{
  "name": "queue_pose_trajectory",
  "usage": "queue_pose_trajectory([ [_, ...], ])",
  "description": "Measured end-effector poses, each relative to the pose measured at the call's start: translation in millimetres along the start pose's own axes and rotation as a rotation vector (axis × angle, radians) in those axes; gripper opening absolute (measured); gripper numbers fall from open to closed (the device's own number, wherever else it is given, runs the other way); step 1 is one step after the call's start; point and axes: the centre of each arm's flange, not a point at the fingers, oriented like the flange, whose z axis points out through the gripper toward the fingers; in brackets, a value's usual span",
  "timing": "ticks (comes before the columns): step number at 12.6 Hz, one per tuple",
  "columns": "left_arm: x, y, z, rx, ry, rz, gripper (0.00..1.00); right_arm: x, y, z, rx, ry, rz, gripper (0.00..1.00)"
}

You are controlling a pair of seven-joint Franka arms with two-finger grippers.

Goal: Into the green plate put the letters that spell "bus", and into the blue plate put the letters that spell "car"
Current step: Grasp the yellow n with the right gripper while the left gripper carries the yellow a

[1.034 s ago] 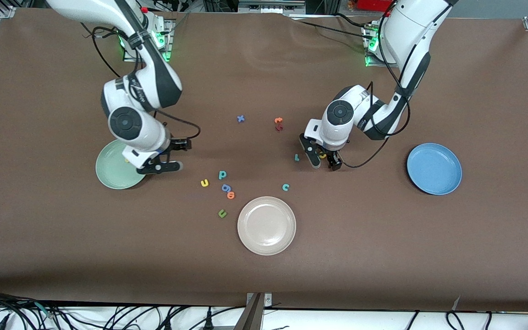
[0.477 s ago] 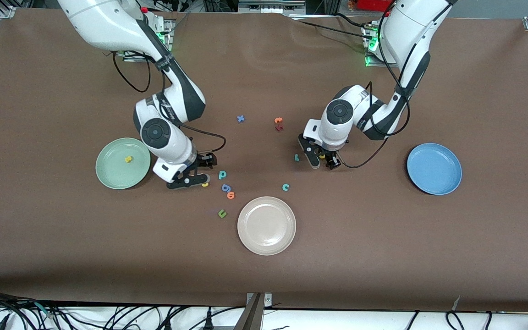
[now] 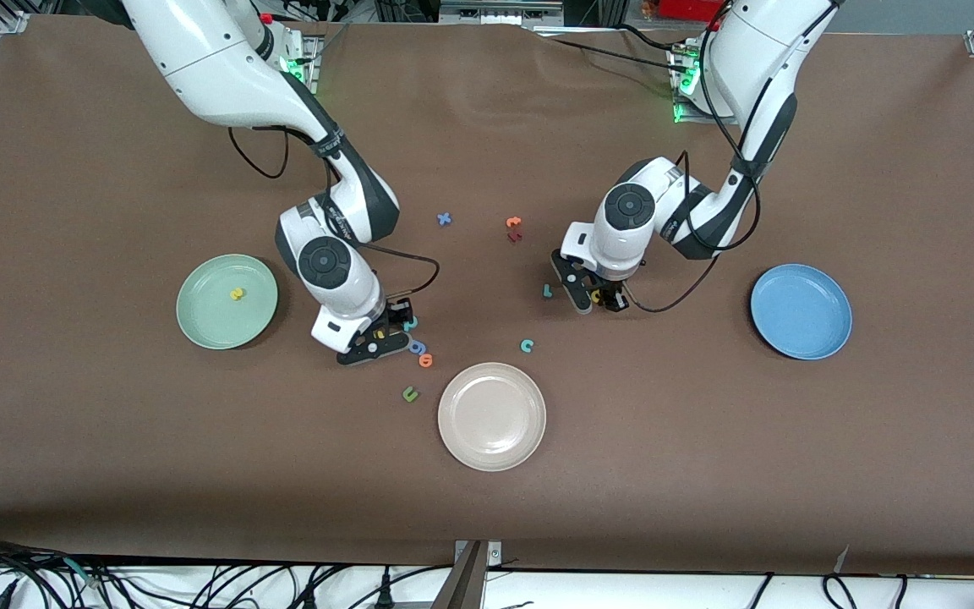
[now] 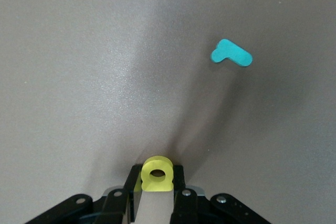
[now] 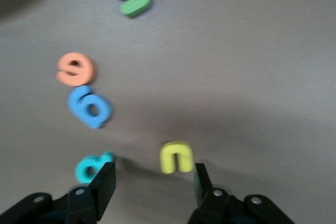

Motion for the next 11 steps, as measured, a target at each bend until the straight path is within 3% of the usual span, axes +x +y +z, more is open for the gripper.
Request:
queue_pose_trajectory([
  [5,-34,-63,-25,0.045,-0.019,-0.117,0.28,4,25,3,-0.005,-0.003,-0.016,0.68],
  [10,-111,-130,-99,0.039,-0.115,-0.304,0.28,3,17,5,0.039,-0.014,0.017,0.64],
  [11,-131,-143,-106,0.037,-0.133,-0.338,0.28,2,17,5,0.039,-0.014,0.017,0.6],
])
